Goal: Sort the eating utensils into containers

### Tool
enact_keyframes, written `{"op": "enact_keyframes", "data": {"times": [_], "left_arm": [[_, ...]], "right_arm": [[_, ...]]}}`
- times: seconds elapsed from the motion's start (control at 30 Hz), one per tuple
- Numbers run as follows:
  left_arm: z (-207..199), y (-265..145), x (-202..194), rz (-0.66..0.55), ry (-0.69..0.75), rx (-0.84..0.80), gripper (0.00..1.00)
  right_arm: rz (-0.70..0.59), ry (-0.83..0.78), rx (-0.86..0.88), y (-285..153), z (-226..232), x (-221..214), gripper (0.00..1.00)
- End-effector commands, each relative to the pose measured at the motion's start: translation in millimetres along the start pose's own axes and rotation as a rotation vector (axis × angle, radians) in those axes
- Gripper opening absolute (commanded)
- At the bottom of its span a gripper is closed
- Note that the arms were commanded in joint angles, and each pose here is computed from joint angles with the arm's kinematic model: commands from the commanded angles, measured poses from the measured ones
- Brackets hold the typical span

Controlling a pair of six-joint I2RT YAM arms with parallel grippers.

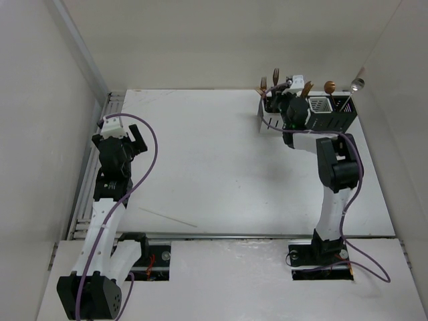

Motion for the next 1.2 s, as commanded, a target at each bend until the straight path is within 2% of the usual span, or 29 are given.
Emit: {"op": "enact_keyframes", "data": {"times": [0.0, 0.27, 0.47, 0.63, 0.67, 0.8, 0.83, 0.93, 1.17], "left_arm": [[3.7, 1.0, 16.4, -0.049, 0.002, 0.01, 0.79], [3.7, 1.9, 14.5, -0.031, 0.016, 0.008, 0.79], [3.0, 3.7, 12.3, -0.022, 0.018, 0.007, 0.79], [5.1, 5.9, 9.8, -0.012, 0.018, 0.015, 0.8], [5.1, 5.9, 9.8, -0.012, 0.018, 0.015, 0.8], [5.1, 5.9, 9.8, -0.012, 0.018, 0.015, 0.8], [5.1, 5.9, 9.8, -0.012, 0.018, 0.015, 0.8], [5.1, 5.9, 9.8, -0.012, 0.018, 0.015, 0.8], [5.2, 1.9, 14.6, -0.032, 0.014, 0.008, 0.8]], "right_arm": [[-0.327, -0.019, 0.171, 2.9, 30.0, 66.3, 0.0], [-0.344, -0.057, 0.231, 11.1, 16.9, 45.5, 0.0], [-0.419, -0.147, 0.259, 5.8, 7.9, 33.8, 0.0], [-0.402, -0.167, 0.294, 1.2, 7.2, 16.8, 0.01], [-0.411, -0.168, 0.296, 0.7, 7.8, 18.5, 0.03], [-0.408, -0.162, 0.275, -6.1, 2.9, 12.4, 0.3], [-0.436, -0.161, 0.269, -7.1, 4.4, 21.7, 0.4], [-0.437, -0.176, 0.288, -11.3, 9.1, 27.4, 0.49], [-0.486, -0.237, 0.347, -30.3, 27.1, 57.7, 0.59]]}}
Point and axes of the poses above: each gripper's point midway between its finger pads, its own y axis out along the fingers, its own z axis along the line the jaws close on, x = y × z, the point moved 4 cm from there along -y, back along the fingers, and after that the axes turned 14 degrees about y, right-handed, at the moved point
